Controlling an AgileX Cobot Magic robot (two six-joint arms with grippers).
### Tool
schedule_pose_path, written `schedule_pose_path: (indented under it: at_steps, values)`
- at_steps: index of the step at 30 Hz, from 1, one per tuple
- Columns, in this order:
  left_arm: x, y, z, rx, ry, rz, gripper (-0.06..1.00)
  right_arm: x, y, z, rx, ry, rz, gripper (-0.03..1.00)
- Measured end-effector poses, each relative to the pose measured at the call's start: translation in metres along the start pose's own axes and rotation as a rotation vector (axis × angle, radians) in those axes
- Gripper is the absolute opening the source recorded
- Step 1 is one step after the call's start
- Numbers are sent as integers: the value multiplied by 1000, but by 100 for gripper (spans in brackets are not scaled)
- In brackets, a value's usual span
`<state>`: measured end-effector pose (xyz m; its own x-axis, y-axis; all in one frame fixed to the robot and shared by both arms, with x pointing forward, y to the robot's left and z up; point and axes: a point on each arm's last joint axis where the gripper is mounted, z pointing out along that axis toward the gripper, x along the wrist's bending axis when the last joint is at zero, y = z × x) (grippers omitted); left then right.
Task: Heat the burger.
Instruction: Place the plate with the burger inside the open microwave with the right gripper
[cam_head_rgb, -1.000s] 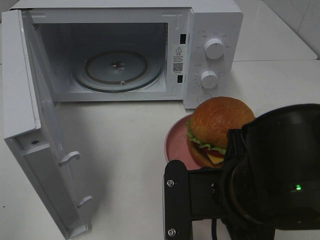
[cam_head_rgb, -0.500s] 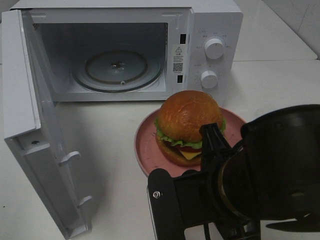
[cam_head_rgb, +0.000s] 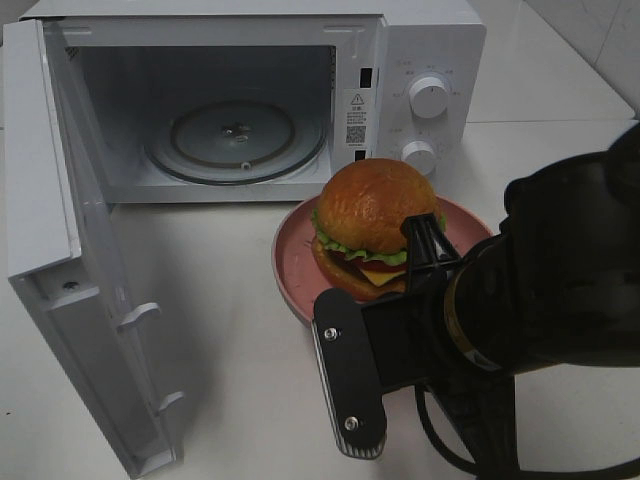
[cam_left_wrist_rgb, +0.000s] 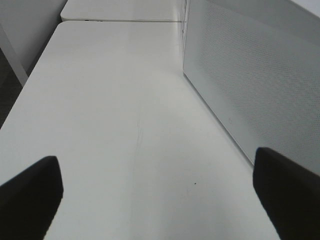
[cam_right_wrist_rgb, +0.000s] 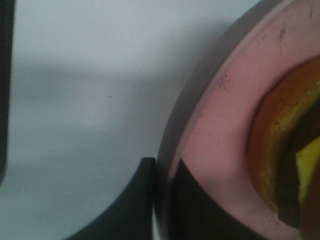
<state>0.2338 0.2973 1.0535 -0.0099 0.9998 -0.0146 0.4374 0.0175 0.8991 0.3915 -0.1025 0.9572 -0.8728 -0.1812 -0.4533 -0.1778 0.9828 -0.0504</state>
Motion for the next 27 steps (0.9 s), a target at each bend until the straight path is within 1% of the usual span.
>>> schedule_pose_path:
  at_steps: [3, 5, 7, 8, 10, 13, 27]
  values:
    - [0, 0, 0, 0, 0, 0, 97, -4, -3, 2, -9, -4, 27, 5]
    - [0, 0, 0, 0, 0, 0, 97, -6, -4, 3, -15, -8, 21, 5]
    - [0, 0, 0, 0, 0, 0, 97, -10, -8, 5, -16, -11, -25, 5]
    - [0, 0, 0, 0, 0, 0, 97, -10, -8, 5, -16, -11, -25, 5]
    - [0, 0, 0, 0, 0, 0, 97, -14, -12, 7, -20, -10, -79, 5]
    - [0, 0, 0, 0, 0, 0, 97, -16, -14, 9, -32, -5, -95, 5]
    - [0, 0, 0, 0, 0, 0, 97, -29, -28, 15, -116, 76, -188, 5]
